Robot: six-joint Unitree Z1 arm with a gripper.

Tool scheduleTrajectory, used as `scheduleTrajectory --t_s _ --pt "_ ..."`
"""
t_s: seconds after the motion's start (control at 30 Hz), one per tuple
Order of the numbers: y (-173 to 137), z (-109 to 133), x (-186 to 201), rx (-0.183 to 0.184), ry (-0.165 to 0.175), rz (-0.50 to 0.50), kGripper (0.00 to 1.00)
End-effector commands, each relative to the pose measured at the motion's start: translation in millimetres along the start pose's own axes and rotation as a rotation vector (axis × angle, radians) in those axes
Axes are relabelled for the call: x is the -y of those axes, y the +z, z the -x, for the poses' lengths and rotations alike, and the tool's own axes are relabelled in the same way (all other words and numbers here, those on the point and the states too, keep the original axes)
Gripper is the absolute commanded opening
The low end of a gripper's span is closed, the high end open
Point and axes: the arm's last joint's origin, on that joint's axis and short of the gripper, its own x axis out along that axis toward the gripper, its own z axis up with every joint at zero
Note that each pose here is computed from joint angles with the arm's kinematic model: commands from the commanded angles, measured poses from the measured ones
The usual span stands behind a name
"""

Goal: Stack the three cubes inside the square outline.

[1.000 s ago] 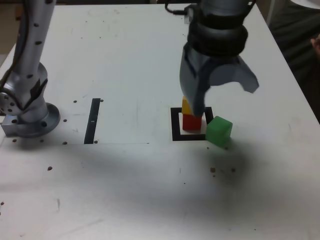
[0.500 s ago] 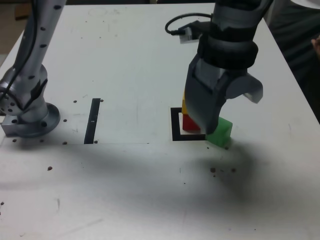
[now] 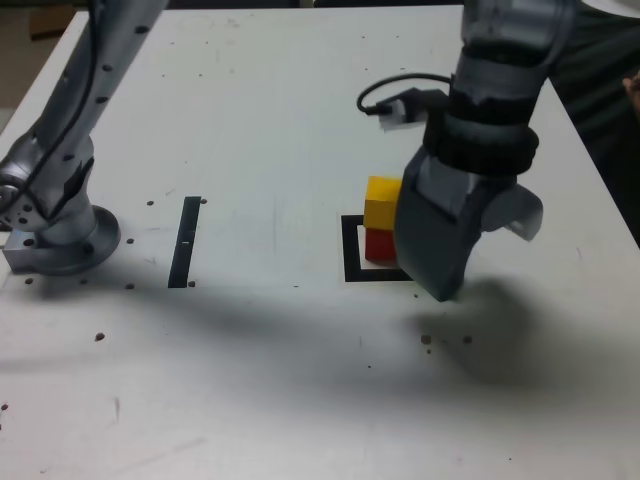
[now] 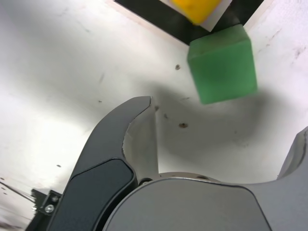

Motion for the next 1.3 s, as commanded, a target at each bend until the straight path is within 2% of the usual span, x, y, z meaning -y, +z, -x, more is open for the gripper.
scheduleTrajectory --t_s 0.0,0.4,0.77,0.87,1.1,1.27 --pt "5 -3 -2 -0.007 -0.003 0.007 0.99" --pt "22 -19 -17 -0.052 0.004 0.038 0.98" --pt "31 -25 -23 -0.081 -0.014 0.032 0.88" --pt "33 -25 -25 -0.083 -0.015 0.036 0.81" --pt "35 -26 -27 -0.087 -0.014 0.05 0.53" --pt "35 -28 -27 -0.091 -0.009 0.055 0.39"
